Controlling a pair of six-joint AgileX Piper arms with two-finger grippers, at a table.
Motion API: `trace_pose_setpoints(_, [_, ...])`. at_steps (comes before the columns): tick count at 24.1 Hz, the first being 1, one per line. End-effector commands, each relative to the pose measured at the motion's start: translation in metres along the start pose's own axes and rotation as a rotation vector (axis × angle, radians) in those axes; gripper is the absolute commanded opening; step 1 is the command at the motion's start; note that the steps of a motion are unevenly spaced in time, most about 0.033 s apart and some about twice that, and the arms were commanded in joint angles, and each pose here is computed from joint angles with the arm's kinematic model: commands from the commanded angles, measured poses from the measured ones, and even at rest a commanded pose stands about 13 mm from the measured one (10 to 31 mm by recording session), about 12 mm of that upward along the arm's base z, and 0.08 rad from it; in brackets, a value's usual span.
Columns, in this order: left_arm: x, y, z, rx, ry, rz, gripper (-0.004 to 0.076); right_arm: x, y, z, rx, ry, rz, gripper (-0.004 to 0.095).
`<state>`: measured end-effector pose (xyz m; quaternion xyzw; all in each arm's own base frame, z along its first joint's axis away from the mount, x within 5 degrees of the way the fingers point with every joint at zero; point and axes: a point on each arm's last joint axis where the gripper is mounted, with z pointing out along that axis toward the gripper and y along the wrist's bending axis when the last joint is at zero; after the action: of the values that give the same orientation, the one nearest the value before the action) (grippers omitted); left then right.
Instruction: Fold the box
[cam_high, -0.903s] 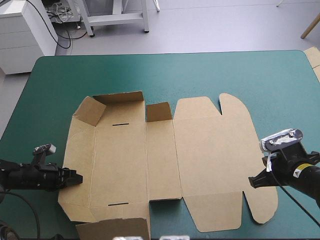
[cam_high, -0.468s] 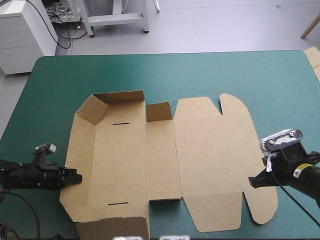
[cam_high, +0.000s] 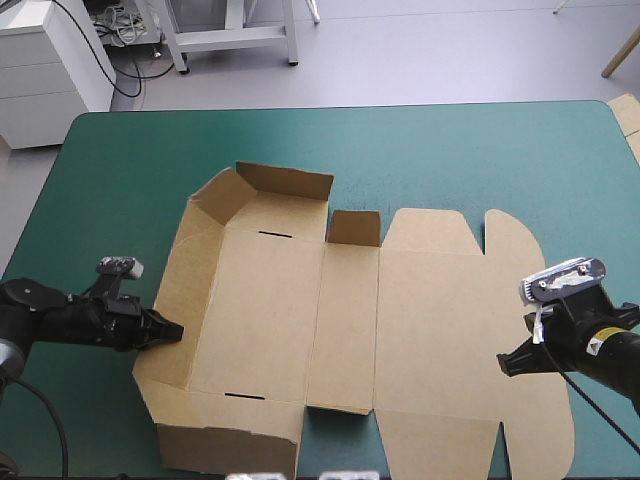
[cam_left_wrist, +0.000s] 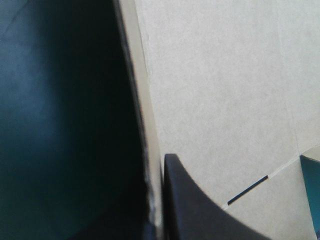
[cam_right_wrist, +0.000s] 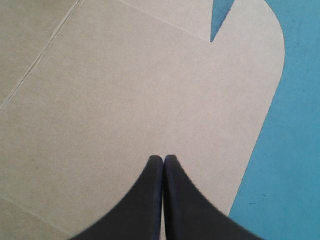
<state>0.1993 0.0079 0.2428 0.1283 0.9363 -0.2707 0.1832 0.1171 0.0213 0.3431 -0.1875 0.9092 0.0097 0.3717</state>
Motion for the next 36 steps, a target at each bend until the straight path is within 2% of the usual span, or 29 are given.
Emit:
trace_pose_setpoints(1, [-0.035, -0.023, -0.021, -0.041, -0.076, 0.131, -0.0008, -0.009, -0.003, -0.007, 0.023, -0.077, 0.001, -0.0021])
trace_pose_setpoints(8, [-0.094, -0.079, -0.066, -0.253, -0.150, 0.511, -0.0008, -0.016, -0.005, -0.010, 0.044, -0.145, 0.000, -0.0021])
trace_pose_setpoints(11, [-0.110, -0.101, -0.076, -0.338, -0.219, 0.662, -0.0008, -0.032, -0.008, -0.029, 0.077, -0.240, -0.010, -0.0021])
trace_pose_setpoints(18, [-0.127, -0.138, -0.050, -0.436, -0.291, 0.947, -0.0008, -0.056, -0.013, -0.075, 0.134, -0.365, -0.029, -0.0021])
trace_pose_setpoints(23, [-0.137, -0.159, -0.028, -0.533, -0.316, 1.175, -0.0008, -0.058, -0.013, -0.081, 0.135, -0.375, -0.011, -0.0021])
trace_pose_setpoints(29, [-0.143, -0.177, 0.005, -0.625, -0.264, 1.433, -0.0008, -0.057, -0.012, -0.081, 0.128, -0.369, 0.011, -0.0021])
trace_pose_setpoints(36, [-0.144, -0.194, 0.017, -0.658, -0.301, 1.539, -0.0008, -0.057, -0.012, -0.081, 0.127, -0.367, 0.014, -0.0021])
